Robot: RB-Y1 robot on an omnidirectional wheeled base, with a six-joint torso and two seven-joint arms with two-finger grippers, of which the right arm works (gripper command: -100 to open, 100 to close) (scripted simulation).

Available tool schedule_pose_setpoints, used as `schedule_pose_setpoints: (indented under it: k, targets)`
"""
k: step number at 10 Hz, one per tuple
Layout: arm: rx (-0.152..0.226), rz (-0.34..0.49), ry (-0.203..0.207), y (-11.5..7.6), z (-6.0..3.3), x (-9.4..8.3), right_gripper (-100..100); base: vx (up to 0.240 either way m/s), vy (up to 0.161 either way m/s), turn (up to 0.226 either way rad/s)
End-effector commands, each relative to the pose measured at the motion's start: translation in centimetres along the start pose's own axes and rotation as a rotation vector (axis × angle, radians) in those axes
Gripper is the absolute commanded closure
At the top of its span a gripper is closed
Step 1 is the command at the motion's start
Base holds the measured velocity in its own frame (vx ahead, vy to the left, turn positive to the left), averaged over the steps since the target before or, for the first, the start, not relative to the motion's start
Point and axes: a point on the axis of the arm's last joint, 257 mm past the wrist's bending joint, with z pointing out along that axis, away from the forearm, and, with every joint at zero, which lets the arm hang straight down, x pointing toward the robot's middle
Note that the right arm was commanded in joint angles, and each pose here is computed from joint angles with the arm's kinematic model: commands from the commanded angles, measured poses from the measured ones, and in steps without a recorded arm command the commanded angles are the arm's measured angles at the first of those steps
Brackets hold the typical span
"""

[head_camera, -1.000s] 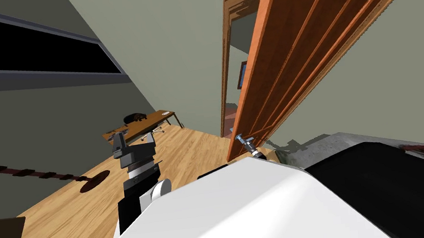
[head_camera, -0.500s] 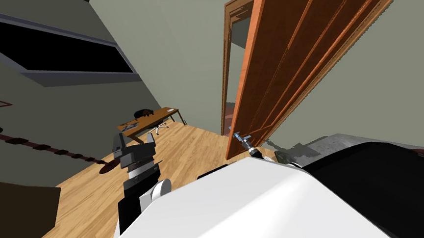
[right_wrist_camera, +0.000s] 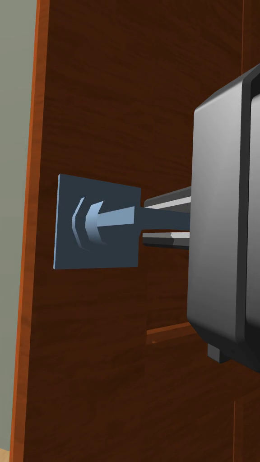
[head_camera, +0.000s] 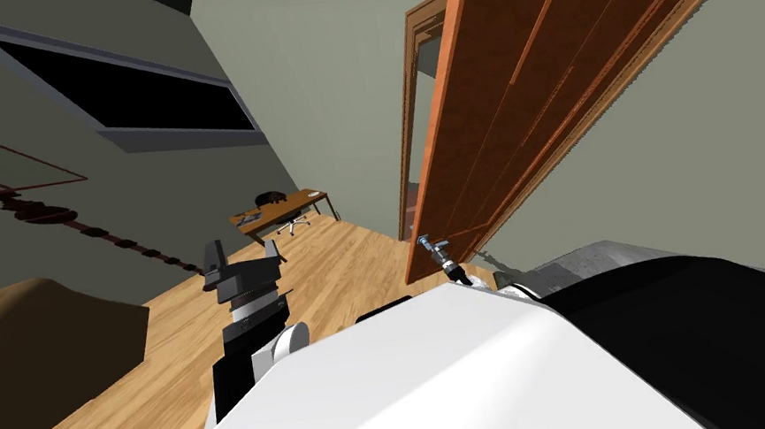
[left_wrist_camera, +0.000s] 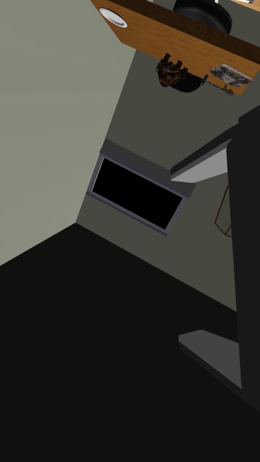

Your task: Pull the door open

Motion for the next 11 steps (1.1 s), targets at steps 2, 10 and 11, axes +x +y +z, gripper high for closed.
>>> schedule_pose_setpoints:
  k: [2,10,11]
  targets:
    - [0.007,0.0,-0.001,-0.3,0.31,0.2,100,-0.089,-0.024,0.008]
    - [0.009,-0.003,0.011,-0.2,1.28,0.6,100,-0.083,-0.032,0.052]
    - [0.009,-0.003,0.011,-0.2,1.28,0.6,100,-0.131,-0.045,0.093]
